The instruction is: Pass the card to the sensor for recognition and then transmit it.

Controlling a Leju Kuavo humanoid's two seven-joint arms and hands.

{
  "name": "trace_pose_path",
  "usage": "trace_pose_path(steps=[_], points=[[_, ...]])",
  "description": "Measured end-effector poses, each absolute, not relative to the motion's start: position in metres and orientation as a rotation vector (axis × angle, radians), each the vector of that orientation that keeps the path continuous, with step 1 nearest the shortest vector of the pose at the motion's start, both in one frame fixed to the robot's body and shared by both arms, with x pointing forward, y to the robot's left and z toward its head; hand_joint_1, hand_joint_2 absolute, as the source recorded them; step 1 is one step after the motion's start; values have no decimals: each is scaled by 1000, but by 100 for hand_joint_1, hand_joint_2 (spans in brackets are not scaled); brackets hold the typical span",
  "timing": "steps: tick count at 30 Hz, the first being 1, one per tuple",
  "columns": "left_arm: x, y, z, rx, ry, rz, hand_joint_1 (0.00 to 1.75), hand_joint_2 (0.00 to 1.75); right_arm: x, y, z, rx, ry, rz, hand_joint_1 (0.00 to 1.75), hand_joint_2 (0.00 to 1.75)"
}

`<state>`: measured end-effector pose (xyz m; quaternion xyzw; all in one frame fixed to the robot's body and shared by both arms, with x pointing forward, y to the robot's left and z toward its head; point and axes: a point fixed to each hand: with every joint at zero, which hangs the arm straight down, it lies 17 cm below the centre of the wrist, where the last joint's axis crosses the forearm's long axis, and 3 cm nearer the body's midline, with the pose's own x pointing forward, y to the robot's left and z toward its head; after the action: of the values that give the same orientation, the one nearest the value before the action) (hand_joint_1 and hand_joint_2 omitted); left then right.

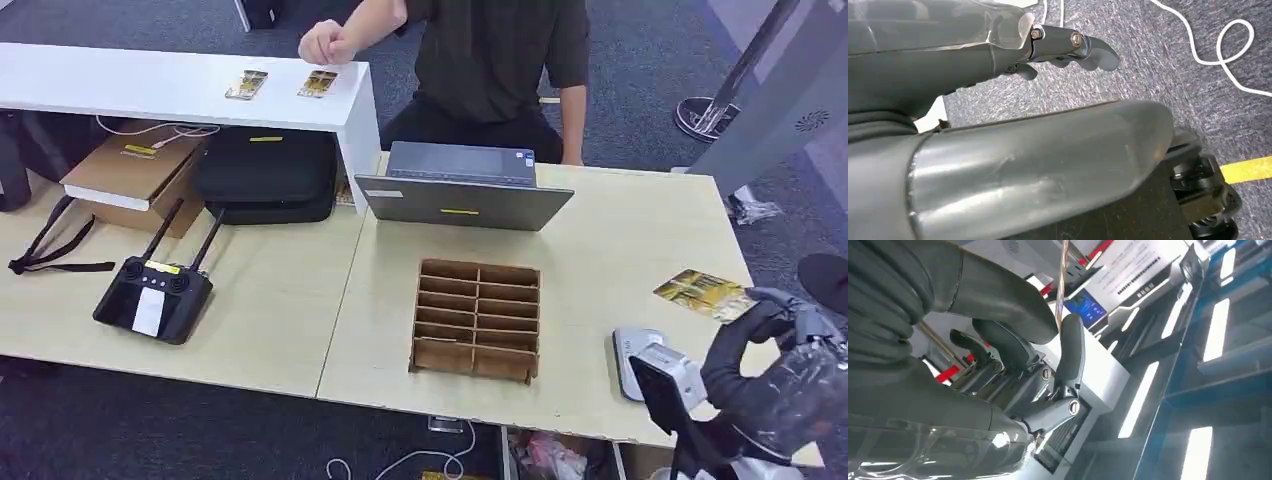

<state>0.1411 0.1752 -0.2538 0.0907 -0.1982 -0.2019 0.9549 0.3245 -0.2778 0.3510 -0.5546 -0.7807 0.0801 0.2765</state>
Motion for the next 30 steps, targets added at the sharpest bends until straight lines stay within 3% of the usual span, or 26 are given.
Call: trace_pose_path(steps=[18,30], points=[[140,171,-253,180,-393,-405,0,0,322,-298,343,-1440,-2046,80,175,175],[146,157,-250,161,-397,-506,0,0,416,-283,338,-1293,-2021,65,175,175]])
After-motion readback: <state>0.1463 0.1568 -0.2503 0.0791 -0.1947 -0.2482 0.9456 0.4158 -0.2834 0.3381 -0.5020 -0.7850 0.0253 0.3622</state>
